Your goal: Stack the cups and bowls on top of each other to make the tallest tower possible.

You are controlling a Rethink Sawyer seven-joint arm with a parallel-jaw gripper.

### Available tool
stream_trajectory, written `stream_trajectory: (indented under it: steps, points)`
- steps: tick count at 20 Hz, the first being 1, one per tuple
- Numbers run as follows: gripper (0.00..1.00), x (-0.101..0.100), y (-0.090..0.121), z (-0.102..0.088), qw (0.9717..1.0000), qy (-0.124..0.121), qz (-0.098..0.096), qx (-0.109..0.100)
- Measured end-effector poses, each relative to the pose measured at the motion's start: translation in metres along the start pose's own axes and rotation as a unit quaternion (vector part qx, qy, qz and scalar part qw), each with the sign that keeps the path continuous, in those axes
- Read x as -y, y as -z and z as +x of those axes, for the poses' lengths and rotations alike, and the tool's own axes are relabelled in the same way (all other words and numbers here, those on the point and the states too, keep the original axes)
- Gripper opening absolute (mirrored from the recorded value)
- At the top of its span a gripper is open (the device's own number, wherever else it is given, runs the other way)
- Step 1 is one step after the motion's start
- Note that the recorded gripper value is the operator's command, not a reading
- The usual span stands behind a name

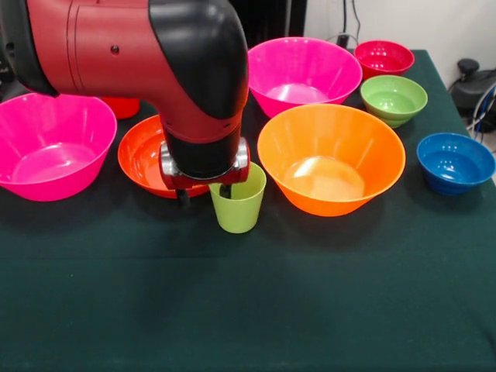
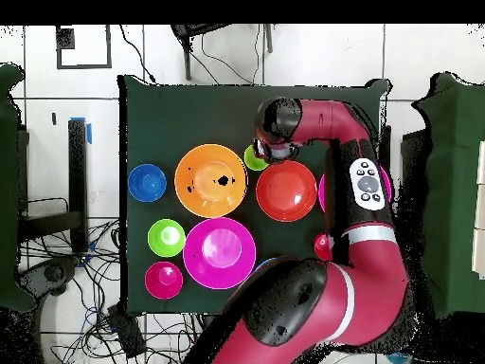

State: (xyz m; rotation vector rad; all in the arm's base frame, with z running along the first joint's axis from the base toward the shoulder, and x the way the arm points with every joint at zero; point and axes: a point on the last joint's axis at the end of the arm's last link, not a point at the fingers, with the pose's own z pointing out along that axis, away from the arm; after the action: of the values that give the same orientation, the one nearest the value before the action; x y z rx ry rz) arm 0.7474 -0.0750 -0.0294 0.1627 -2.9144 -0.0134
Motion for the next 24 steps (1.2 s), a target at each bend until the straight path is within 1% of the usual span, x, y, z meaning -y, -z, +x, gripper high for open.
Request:
stream_trajectory:
  steps: [7,11,15,24]
  points:
    - [1.0,0.013,-0.014,-0.014,0.9998,-0.017,-0.002,0.008]
    - [1.0,0.02,-0.014,-0.019,0.9996,-0.026,-0.002,0.006]
    - [1.0,0.025,-0.007,-0.02,0.9995,-0.031,-0.002,0.002]
    - [1.0,0.018,0.03,-0.023,0.9996,-0.022,0.007,0.016]
